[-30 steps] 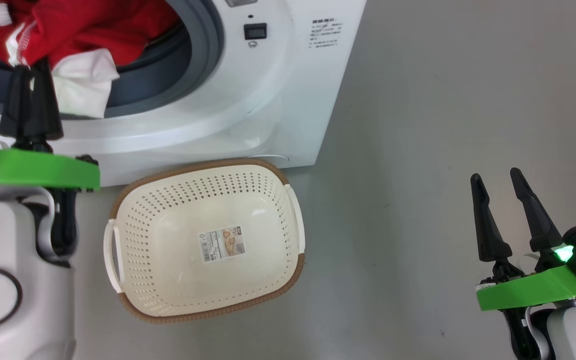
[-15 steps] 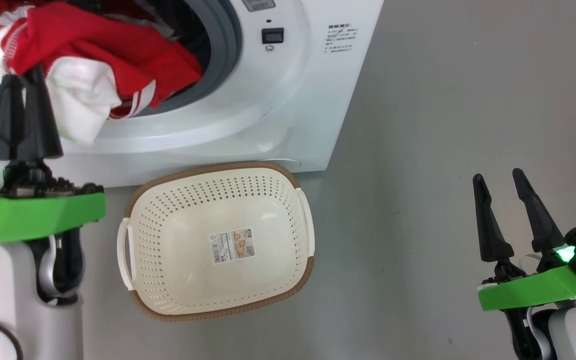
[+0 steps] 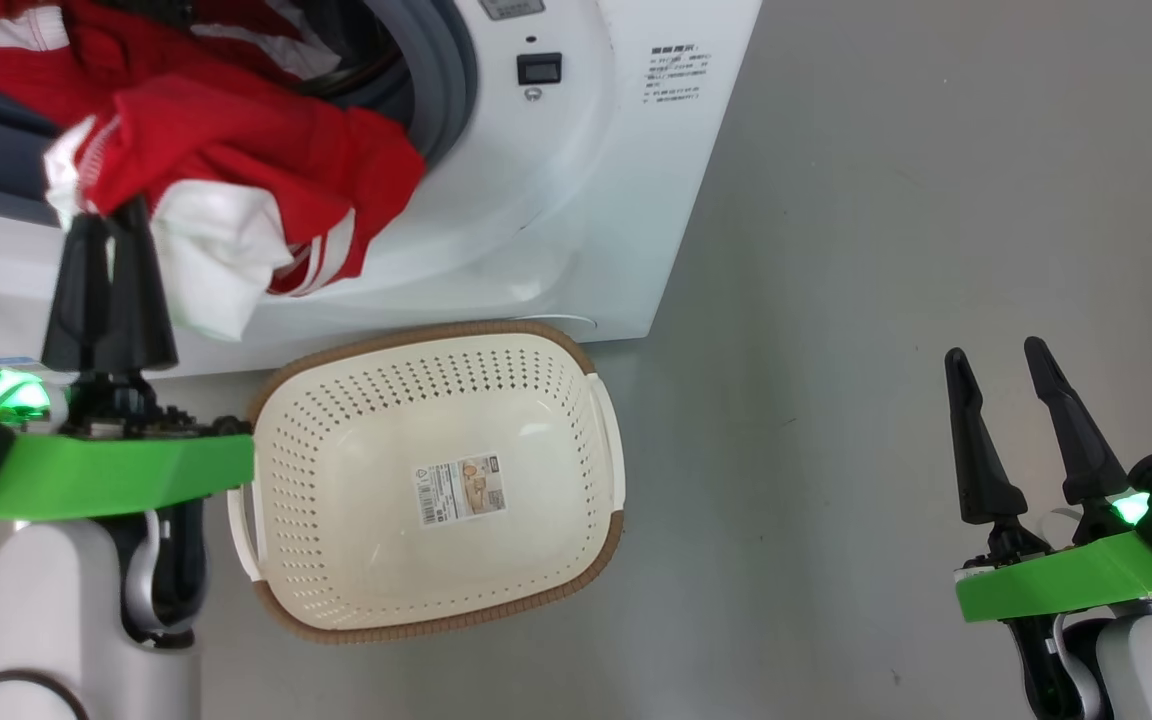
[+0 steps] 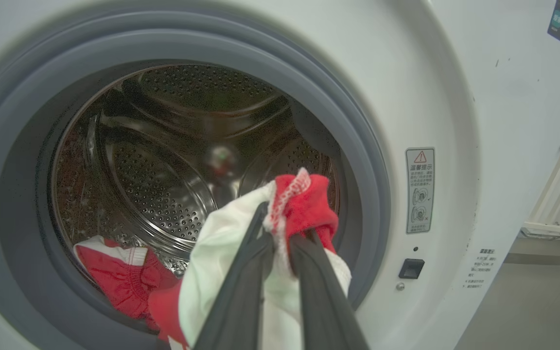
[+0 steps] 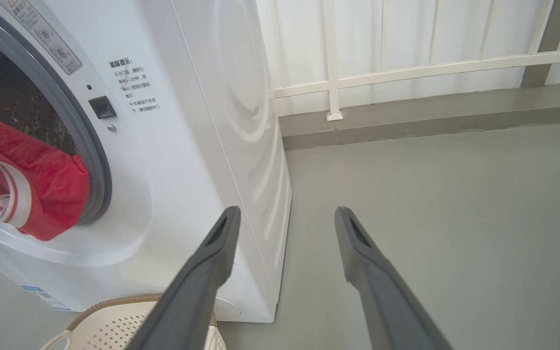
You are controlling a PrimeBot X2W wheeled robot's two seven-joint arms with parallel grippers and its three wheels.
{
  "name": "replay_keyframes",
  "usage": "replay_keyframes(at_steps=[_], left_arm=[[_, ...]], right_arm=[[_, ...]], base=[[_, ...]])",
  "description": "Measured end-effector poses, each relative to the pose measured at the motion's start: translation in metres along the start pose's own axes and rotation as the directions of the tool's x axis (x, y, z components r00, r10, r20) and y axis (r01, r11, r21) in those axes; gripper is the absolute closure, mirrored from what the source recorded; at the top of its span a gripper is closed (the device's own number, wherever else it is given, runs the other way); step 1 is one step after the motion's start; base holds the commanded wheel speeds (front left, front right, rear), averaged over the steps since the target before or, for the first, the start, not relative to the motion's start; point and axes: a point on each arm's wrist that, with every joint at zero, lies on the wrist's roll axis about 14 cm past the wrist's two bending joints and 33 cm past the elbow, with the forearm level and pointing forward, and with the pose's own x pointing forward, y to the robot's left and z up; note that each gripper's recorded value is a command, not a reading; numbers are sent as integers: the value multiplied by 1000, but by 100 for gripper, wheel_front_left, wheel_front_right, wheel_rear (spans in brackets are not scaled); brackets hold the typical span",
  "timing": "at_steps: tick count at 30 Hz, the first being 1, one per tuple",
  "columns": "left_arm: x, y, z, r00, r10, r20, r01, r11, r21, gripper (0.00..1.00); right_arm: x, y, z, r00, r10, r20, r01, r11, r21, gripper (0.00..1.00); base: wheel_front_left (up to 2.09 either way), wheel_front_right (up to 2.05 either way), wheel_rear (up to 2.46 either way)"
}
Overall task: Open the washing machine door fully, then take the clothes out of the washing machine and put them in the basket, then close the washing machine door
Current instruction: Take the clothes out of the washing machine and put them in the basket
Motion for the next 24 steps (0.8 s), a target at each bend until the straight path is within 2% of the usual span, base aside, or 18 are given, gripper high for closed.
replay_keyframes(at_steps=[5,11,16,24], left_arm=[[-10,-2,-33,995,-1,-97,0,1000,-12,100],[-36,-4,-86,965,-2,-263,-5,1000,-26,100],[-56,-10,-126,922,-19,-387,5,999,-38,100],[-93,-8,-189,818,-18,-575,-5,999,-38,100]], right_arm=[[0,-2,-3,1000,-6,-8,6,1000,1,0],[0,-4,-9,1000,-14,-23,14,1000,3,0],[1,-6,-14,999,-21,-36,21,1000,2,0],[4,-10,-27,997,-31,-68,31,1000,1,0]], base=[[0,0,0],[0,0,0],[0,0,0],[0,0,0]])
